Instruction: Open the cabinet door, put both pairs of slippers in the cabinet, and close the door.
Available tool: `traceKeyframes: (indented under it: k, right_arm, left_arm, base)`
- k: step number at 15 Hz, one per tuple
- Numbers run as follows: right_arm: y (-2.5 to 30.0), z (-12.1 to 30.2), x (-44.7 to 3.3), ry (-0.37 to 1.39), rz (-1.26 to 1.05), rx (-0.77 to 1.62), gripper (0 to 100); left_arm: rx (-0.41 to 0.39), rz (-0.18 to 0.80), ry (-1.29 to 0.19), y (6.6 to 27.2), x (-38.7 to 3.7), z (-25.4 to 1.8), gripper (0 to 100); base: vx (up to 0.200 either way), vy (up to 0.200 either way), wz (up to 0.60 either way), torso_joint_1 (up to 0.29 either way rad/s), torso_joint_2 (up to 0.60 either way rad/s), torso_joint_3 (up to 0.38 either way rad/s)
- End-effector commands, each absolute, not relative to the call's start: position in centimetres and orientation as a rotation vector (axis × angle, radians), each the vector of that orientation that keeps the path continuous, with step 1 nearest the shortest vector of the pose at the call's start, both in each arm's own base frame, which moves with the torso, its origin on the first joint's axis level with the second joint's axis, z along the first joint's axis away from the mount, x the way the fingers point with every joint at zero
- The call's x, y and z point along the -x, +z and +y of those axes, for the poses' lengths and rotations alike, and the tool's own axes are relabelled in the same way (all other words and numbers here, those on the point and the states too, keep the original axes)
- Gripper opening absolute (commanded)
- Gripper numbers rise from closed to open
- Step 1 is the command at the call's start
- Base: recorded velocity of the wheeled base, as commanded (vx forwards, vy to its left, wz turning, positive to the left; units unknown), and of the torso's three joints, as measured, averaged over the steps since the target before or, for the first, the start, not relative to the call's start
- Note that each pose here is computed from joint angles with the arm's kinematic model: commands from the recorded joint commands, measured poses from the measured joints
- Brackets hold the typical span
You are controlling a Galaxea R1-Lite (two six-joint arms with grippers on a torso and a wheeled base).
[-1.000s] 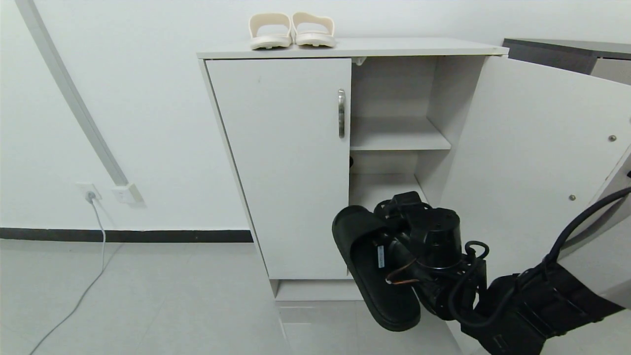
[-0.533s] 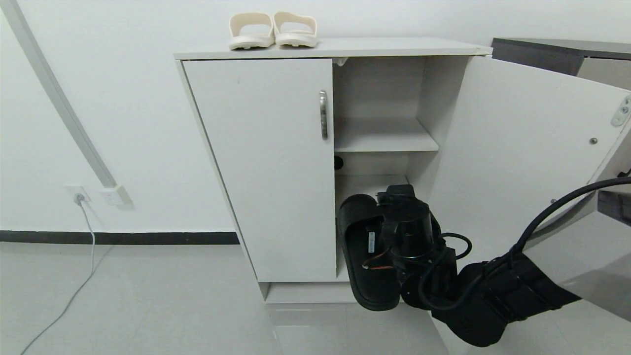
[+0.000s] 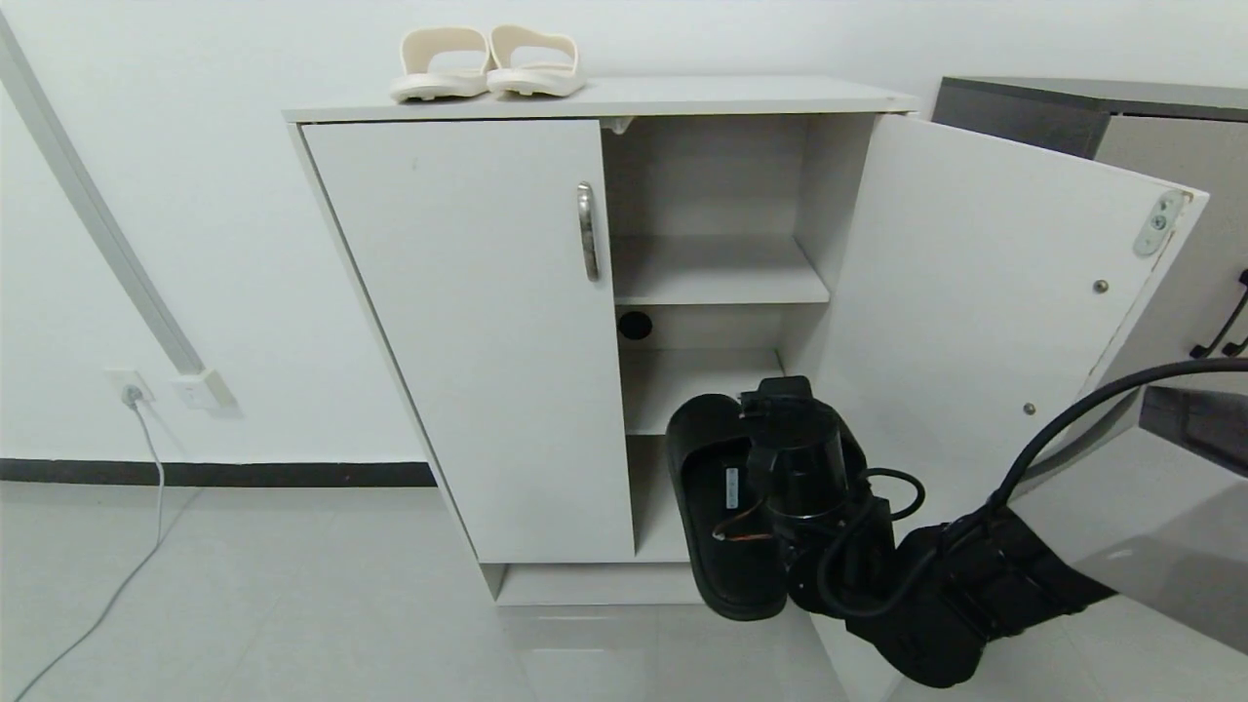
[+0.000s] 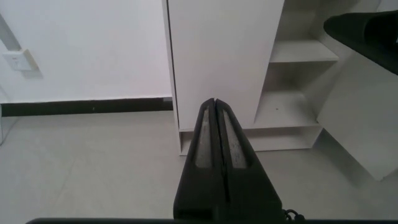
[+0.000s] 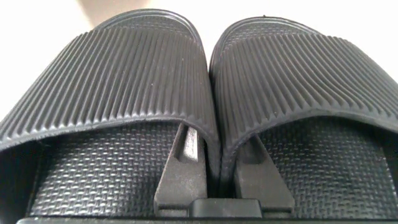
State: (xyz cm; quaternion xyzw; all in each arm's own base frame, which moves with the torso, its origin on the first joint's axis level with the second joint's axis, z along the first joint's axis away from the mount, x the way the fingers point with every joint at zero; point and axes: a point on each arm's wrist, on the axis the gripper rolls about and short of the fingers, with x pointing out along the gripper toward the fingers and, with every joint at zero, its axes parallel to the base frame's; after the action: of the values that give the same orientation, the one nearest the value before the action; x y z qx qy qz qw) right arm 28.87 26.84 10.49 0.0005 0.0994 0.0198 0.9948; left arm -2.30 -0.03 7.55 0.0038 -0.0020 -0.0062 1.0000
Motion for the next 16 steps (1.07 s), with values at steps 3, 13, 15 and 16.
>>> traceKeyframes:
  k: [3, 13, 15, 16]
  right_arm:
    - [9.3, 26.2, -29.9, 0.009, 0.218, 0.014, 0]
    - [8.2, 24.7, -31.6, -0.039, 0.239, 0.026, 0]
    - [8.2, 24.6, -31.6, -0.039, 0.241, 0.027, 0]
    - [8.2, 24.6, -31.6, -0.039, 0.241, 0.027, 0]
  left_arm:
    - [-0.008, -0.002, -0.012, 7.6, 2.3, 0.0, 0]
    - [-0.003, -0.002, -0.012, 7.6, 2.3, 0.0, 0]
    - [-0.003, -0.002, -0.011, 7.6, 2.3, 0.0, 0]
    - [-0.003, -0.002, -0.011, 7.6, 2.3, 0.0, 0]
  base:
    - [0.000, 0.000, 0.00, 0.000, 0.00, 0.000]
    - [0.000, 0.000, 0.00, 0.000, 0.00, 0.000]
    - [0.000, 0.000, 0.00, 0.000, 0.00, 0.000]
    - [0.000, 0.000, 0.00, 0.000, 0.00, 0.000]
